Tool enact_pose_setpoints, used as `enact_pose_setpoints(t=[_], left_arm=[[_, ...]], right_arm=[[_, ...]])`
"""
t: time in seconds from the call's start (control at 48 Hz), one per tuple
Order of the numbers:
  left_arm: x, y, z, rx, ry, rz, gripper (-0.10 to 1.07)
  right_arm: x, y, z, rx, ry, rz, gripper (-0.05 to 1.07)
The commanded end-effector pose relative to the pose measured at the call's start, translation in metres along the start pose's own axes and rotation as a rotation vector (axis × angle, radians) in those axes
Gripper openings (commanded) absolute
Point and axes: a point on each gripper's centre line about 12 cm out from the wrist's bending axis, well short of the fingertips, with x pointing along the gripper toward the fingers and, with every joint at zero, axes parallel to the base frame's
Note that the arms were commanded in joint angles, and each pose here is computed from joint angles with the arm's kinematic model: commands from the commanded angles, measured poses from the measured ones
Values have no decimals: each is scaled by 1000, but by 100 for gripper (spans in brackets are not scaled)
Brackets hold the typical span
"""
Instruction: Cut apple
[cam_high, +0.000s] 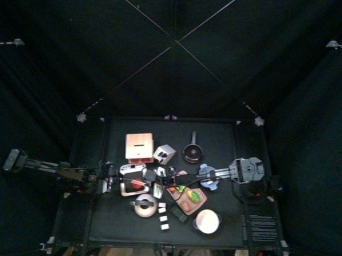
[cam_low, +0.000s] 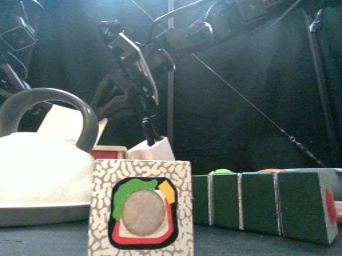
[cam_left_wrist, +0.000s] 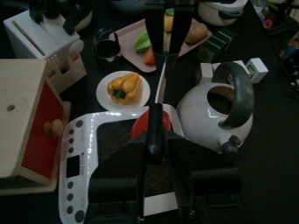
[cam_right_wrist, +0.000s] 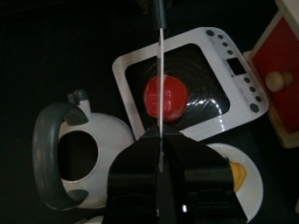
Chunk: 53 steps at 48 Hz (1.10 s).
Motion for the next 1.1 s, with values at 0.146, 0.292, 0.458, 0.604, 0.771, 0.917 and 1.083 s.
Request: enact_pose_setpoints(t=[0.146, 0.292, 0.458, 0.604, 0.771, 0.917, 1.083], left_arm=[[0, 2, 4, -17, -8, 10, 55], [0, 3, 4, -20, -10, 16, 55], [0, 5, 4, -27, -7, 30, 55], [0, 8, 2, -32, -4, 42, 55], [1, 8, 1, -38, -3, 41, 55], [1, 7, -1, -50, -3, 31, 55], [5, 6, -4, -49, 18, 30, 55]], right_arm=[[-15, 11, 36, -3, -108, 35, 28], [-12, 10, 35, -2, -103, 33, 28], [-9, 9, 35, -1, -102, 31, 28], [-8, 9, 35, 0, -104, 30, 28], [-5, 8, 33, -3, -96, 27, 28], [2, 6, 26, 4, -76, 23, 28], [5, 4, 23, 10, -66, 17, 28]])
